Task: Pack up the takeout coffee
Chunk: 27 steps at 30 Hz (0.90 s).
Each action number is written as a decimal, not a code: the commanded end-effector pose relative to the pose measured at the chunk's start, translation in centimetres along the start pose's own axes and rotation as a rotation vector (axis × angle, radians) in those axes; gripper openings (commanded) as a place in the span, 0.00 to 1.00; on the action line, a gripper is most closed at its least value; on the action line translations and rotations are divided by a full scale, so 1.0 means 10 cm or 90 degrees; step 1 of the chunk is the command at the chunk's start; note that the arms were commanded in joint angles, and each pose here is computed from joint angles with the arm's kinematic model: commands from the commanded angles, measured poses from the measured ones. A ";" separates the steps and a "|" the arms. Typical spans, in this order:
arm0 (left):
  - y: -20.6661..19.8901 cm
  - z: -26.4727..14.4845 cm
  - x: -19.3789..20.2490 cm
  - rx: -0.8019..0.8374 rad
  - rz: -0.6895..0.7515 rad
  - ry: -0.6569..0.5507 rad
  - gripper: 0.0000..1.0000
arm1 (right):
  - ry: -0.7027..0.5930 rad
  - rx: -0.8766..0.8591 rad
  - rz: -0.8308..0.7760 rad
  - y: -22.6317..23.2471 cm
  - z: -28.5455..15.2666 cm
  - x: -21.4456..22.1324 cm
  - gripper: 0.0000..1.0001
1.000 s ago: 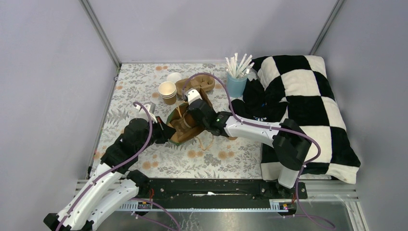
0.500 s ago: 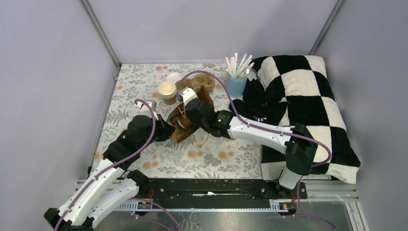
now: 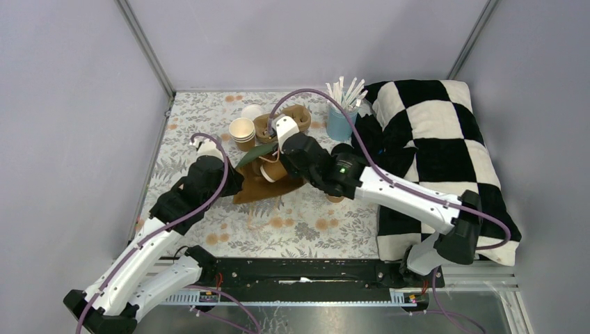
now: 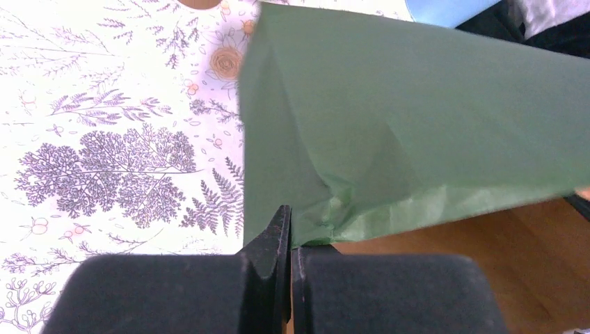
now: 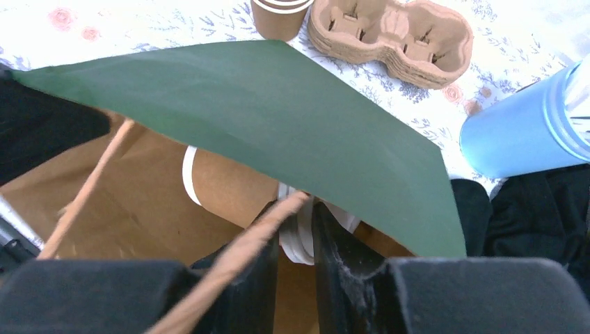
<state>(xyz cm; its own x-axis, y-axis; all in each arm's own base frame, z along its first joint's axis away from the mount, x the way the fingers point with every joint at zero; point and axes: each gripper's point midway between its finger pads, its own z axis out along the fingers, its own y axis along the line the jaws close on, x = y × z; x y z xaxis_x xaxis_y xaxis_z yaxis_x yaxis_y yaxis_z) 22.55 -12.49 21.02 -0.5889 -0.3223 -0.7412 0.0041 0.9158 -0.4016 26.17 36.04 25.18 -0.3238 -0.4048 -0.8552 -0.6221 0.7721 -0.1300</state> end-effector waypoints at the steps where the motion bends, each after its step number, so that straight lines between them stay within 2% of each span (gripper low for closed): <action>1: 0.09 -0.06 -0.23 -0.055 0.010 -0.042 0.00 | -0.077 -0.048 0.048 -0.05 -0.54 -0.49 0.22; 6: -0.02 -0.09 -0.43 -0.052 0.001 -0.061 0.00 | -0.070 -0.164 0.048 0.25 -0.64 -0.46 0.22; 10: -0.21 -0.15 -0.50 0.000 -0.006 -0.059 0.00 | -0.089 -0.195 0.081 0.39 -0.53 -0.42 0.24; 13: -0.32 -0.21 -0.48 0.052 -0.019 -0.062 0.00 | -0.084 -0.188 0.096 0.43 -0.37 -0.41 0.24; 17: -0.32 -0.33 -0.40 0.095 -0.039 -0.075 0.00 | -0.025 -0.163 0.148 0.30 -0.13 -0.22 0.23; 27: -0.42 -0.48 -0.32 0.184 -0.079 -0.100 0.00 | 0.099 -0.112 0.120 0.19 0.17 0.26 0.21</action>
<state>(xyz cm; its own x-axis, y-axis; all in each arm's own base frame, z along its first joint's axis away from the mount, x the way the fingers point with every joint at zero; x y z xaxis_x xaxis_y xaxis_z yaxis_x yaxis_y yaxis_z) 20.17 -12.71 25.87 -0.5002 -0.4227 -0.7557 0.1154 0.8325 -0.5419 25.08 37.25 22.28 -0.5084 -0.3269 -0.7966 -0.6668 0.7349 0.1239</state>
